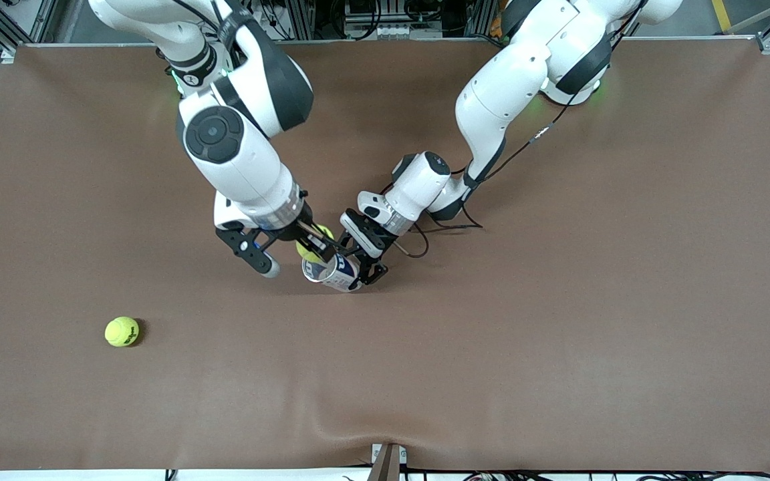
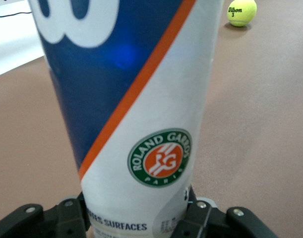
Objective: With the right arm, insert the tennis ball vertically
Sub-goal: 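Bring the held ball over the can opening with the right gripper, then lower the ball into the can and open the right gripper, then move the right gripper to the second tennis ball, then grasp the second tennis ball with the right gripper and lift it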
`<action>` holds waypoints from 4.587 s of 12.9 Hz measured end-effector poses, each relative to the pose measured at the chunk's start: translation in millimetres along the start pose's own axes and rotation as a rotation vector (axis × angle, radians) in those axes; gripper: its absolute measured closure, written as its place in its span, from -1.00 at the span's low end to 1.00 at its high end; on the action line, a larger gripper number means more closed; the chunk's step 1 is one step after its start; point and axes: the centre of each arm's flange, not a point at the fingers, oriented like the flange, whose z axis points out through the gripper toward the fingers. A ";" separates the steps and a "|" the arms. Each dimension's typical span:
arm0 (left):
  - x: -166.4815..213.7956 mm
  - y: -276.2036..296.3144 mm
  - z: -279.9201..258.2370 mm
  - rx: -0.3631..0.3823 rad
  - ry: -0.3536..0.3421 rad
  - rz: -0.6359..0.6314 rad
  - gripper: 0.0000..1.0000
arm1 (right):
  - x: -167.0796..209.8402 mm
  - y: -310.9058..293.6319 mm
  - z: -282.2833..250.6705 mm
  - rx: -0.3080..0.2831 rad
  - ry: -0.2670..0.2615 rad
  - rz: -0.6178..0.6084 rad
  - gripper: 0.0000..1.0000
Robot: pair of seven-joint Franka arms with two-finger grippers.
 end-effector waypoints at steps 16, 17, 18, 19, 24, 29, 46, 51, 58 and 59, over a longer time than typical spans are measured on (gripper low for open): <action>-8.7 1.7 -4.2 0.006 -0.002 0.000 -0.38 | -21.5 -9.4 54.0 -0.094 0.060 -0.042 -0.94; -8.7 1.8 -4.2 0.006 -0.003 0.000 -0.38 | -24.5 -10.2 54.4 -0.094 0.059 -0.041 -1.00; -8.8 1.8 -4.3 0.007 -0.002 0.000 -0.38 | -26.9 -10.9 54.6 -0.094 0.059 -0.042 -1.00; -8.8 1.8 -4.3 0.006 -0.003 0.000 -0.37 | -28.3 -11.3 54.7 -0.094 0.059 -0.042 -1.00; -8.8 1.9 -4.3 0.006 -0.003 0.000 -0.37 | 3.7 -5.4 36.5 -0.080 0.090 -0.018 -1.00; -8.7 1.9 -4.4 0.006 -0.003 0.000 -0.37 | 167.6 84.6 -8.7 -0.163 0.073 -0.152 -1.00; -8.9 1.9 -4.6 0.006 -0.003 0.000 -0.37 | 388.5 279.3 159.6 -0.309 0.135 -0.341 -1.00; -8.9 1.9 -4.6 0.006 -0.003 0.000 -0.37 | 392.4 300.3 176.3 -0.295 0.126 -0.319 -1.00; -8.9 1.9 -4.6 0.006 -0.003 0.000 -0.37 | 391.4 310.4 190.8 -0.272 0.150 -0.326 -0.91; -8.9 1.9 -4.6 0.006 -0.003 0.000 -0.37 | 391.2 310.3 191.0 -0.272 0.149 -0.326 -0.67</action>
